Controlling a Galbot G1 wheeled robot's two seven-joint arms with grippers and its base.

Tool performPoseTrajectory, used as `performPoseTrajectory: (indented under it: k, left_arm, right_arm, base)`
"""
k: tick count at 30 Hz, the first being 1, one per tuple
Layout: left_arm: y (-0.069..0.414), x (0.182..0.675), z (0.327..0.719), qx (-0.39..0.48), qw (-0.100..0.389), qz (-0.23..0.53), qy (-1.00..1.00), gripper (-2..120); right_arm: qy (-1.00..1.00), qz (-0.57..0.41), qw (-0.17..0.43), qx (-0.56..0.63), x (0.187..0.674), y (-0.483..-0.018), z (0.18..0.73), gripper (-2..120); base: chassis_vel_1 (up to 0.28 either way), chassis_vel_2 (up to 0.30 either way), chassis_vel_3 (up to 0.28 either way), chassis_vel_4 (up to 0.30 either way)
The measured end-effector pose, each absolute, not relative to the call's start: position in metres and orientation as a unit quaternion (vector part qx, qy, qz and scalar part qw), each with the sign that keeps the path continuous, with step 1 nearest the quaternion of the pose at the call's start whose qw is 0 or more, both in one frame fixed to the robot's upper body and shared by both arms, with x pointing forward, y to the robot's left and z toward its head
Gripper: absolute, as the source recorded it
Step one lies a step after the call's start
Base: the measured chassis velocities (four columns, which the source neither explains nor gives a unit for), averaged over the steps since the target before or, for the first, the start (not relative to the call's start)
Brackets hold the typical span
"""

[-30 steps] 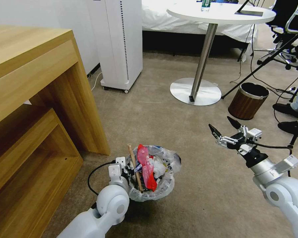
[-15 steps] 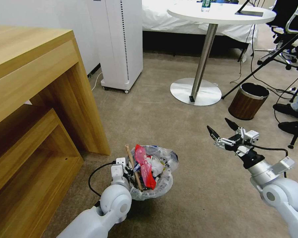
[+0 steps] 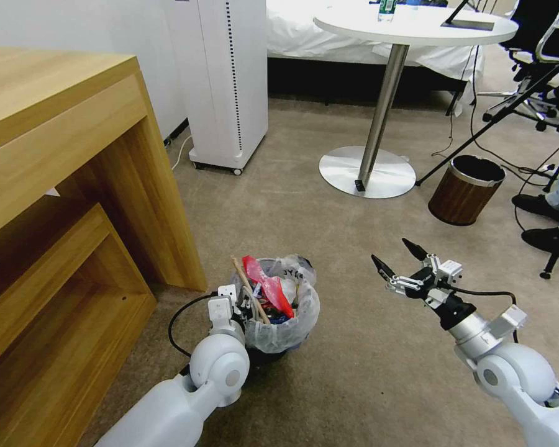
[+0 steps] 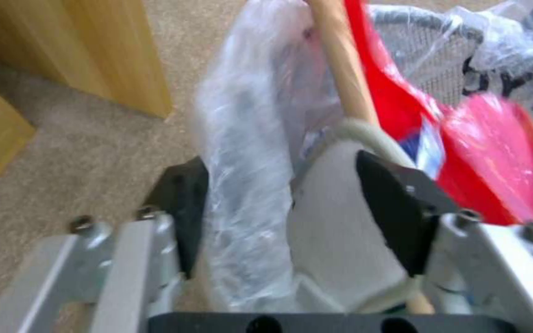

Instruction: Pick up the trash bin and place the garbage on the floor into it.

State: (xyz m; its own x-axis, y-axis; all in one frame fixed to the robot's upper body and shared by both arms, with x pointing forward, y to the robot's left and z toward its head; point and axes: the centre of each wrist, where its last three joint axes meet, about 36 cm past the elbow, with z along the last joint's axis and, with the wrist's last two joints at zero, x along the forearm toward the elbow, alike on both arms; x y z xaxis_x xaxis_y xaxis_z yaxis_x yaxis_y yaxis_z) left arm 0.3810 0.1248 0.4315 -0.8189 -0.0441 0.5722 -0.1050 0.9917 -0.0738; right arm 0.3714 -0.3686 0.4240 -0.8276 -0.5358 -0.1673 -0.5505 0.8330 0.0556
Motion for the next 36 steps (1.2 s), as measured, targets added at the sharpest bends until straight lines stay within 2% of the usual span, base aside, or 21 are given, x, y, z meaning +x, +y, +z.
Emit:
performPoseTrajectory:
  k: [7, 10, 20, 24, 25, 28, 29, 34, 36]
  left_arm:
    - [0.142, 0.374, 0.431, 0.055, 0.280, 0.049, -0.957, 93]
    - [0.150, 0.370, 0.431, 0.060, 0.273, 0.046, -0.959, 99]
    - [0.176, 0.341, 0.445, 0.080, 0.231, 0.068, -0.967, 100]
    - [0.198, 0.308, 0.484, 0.100, 0.163, 0.087, -0.978, 100]
    - [0.198, 0.308, 0.484, 0.100, 0.163, 0.087, -0.978, 100]
    - [0.214, 0.287, 0.506, 0.129, 0.111, 0.081, -0.982, 100]
    - [0.214, 0.287, 0.506, 0.129, 0.111, 0.081, -0.982, 100]
    - [0.231, 0.271, 0.515, 0.174, 0.055, 0.043, -0.982, 100]
    - [0.240, 0.263, 0.525, 0.239, 0.011, -0.008, -0.971, 100]
  right_arm:
    - [0.954, 0.051, 0.077, -0.284, 0.365, -0.370, 0.427, 100]
    - [0.954, 0.052, 0.078, -0.285, 0.364, -0.369, 0.427, 100]
    - [0.955, 0.052, 0.105, -0.273, 0.360, -0.370, 0.442, 100]
    - [0.966, 0.041, 0.124, -0.223, 0.362, -0.372, 0.458, 100]
    - [0.966, 0.041, 0.124, -0.223, 0.362, -0.372, 0.458, 100]
    - [0.983, 0.031, 0.114, -0.142, 0.366, -0.373, 0.465, 100]
    - [0.983, 0.031, 0.114, -0.142, 0.366, -0.373, 0.465, 100]
    - [0.995, 0.017, 0.092, -0.022, 0.369, -0.372, 0.474, 100]
    - [0.995, -0.009, 0.071, 0.066, 0.368, -0.374, 0.479, 100]
  base:
    - [0.000, 0.000, 0.000, 0.000]
    - [0.000, 0.000, 0.000, 0.000]
    - [0.000, 0.000, 0.000, 0.000]
    - [0.000, 0.000, 0.000, 0.000]
    - [0.000, 0.000, 0.000, 0.000]
    - [0.000, 0.000, 0.000, 0.000]
    - [0.000, 0.000, 0.000, 0.000]
    - [0.000, 0.000, 0.000, 0.000]
    - [0.000, 0.000, 0.000, 0.000]
